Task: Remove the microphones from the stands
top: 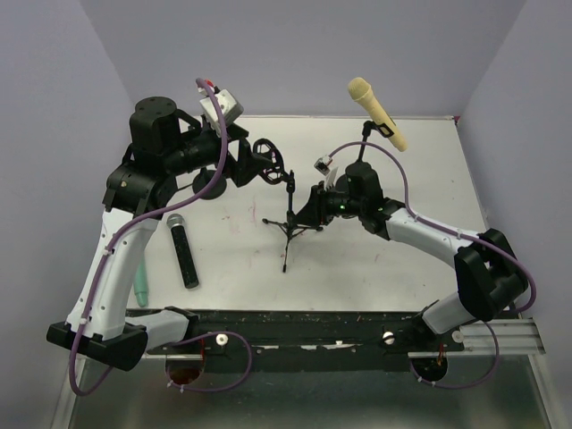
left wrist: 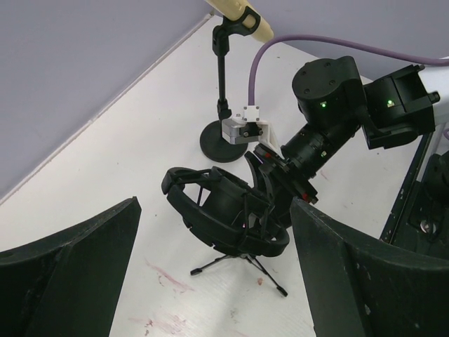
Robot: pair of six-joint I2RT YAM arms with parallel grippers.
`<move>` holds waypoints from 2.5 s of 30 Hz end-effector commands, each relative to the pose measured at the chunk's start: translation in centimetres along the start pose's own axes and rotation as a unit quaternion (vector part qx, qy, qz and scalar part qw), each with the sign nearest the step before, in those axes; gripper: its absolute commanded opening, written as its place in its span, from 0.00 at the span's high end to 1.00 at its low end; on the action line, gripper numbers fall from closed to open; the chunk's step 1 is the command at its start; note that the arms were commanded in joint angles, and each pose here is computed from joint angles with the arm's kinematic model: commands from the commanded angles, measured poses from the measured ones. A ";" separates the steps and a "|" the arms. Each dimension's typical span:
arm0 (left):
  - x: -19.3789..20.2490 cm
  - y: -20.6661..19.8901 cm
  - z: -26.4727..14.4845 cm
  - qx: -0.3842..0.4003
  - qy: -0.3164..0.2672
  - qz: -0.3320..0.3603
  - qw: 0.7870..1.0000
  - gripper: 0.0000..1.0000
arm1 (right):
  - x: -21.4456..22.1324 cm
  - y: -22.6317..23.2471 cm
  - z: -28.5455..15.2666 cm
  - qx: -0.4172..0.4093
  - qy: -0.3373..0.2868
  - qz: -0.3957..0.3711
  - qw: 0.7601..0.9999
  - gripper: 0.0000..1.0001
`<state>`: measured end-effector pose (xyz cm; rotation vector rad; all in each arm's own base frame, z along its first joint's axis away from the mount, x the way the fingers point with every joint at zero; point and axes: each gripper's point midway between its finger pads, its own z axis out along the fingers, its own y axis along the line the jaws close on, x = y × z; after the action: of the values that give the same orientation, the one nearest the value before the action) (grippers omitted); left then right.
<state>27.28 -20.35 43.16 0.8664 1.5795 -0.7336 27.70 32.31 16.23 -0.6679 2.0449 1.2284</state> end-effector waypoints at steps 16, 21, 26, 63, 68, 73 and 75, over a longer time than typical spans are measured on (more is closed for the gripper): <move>-1.8 0.2 -0.5 -0.011 -0.024 0.019 0.999 0.05 | 0.6 -0.9 -0.3 0.027 0.022 0.005 0.999 0.66; -1.7 0.2 -0.5 -0.011 -0.023 0.018 1.000 0.05 | 0.7 -0.9 -0.3 0.019 0.027 -0.018 0.999 0.97; -1.8 0.2 -0.6 -0.013 -0.024 0.020 0.999 0.05 | 0.4 -2.9 -1.2 0.065 0.041 -0.185 0.980 0.99; -1.9 0.4 0.2 -0.004 -0.022 0.010 1.000 0.05 | -2.6 -2.0 -6.0 0.154 -0.018 -0.710 0.687 0.26; -2.9 0.0 -0.2 -0.001 -0.033 0.008 0.999 0.05 | -0.2 0.2 -8.4 0.101 0.046 -0.562 0.820 0.25; -4.8 -1.6 -1.0 0.022 -0.061 -0.012 0.998 0.05 | 1.5 2.6 -11.1 0.087 0.069 -0.432 0.895 0.25; -5.3 -2.3 -1.4 0.036 -0.072 -0.014 0.997 0.05 | 1.8 3.0 -11.8 0.093 0.078 -0.389 0.913 0.25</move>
<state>27.43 -20.77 45.82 0.8276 1.5309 -0.7678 25.58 24.74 24.45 -1.3977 1.2994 0.2808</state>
